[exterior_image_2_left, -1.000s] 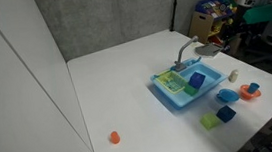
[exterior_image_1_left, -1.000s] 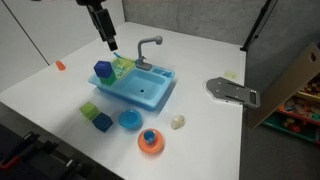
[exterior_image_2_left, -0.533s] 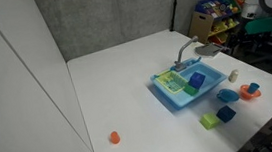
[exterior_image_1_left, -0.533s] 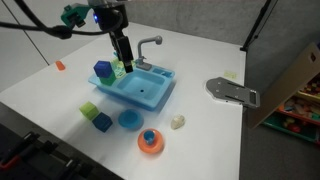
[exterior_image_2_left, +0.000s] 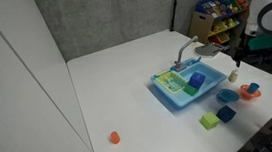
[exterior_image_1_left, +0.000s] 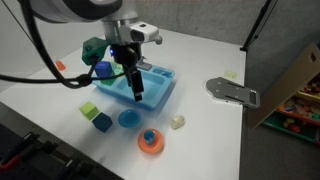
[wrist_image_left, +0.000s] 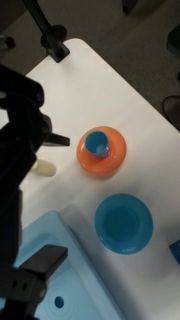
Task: Remove the blue plate from the orange plate and put it in the dishes drying rack
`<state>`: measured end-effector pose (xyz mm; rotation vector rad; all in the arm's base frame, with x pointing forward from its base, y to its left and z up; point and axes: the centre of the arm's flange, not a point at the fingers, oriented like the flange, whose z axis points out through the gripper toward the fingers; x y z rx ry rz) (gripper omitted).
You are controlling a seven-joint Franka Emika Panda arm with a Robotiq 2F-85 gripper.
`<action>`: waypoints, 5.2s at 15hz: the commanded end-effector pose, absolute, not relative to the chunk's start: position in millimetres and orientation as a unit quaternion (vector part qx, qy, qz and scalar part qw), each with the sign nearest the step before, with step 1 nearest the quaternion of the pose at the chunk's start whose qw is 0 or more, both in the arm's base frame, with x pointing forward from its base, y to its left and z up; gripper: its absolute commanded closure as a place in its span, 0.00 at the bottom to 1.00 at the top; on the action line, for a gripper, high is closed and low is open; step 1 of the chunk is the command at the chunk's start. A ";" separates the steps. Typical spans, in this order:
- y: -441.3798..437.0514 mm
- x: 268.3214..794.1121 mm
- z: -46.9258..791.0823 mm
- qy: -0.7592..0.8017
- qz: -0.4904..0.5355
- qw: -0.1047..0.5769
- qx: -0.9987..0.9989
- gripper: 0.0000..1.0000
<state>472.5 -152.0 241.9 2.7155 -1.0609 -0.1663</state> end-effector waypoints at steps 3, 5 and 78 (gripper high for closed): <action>-168.2 462.0 204.1 -0.386 -0.082 0.117 0.911 0.00; -166.0 460.0 206.0 -0.371 -0.086 0.120 0.917 0.00; -204.7 512.6 186.6 -0.353 -0.044 0.089 0.930 0.84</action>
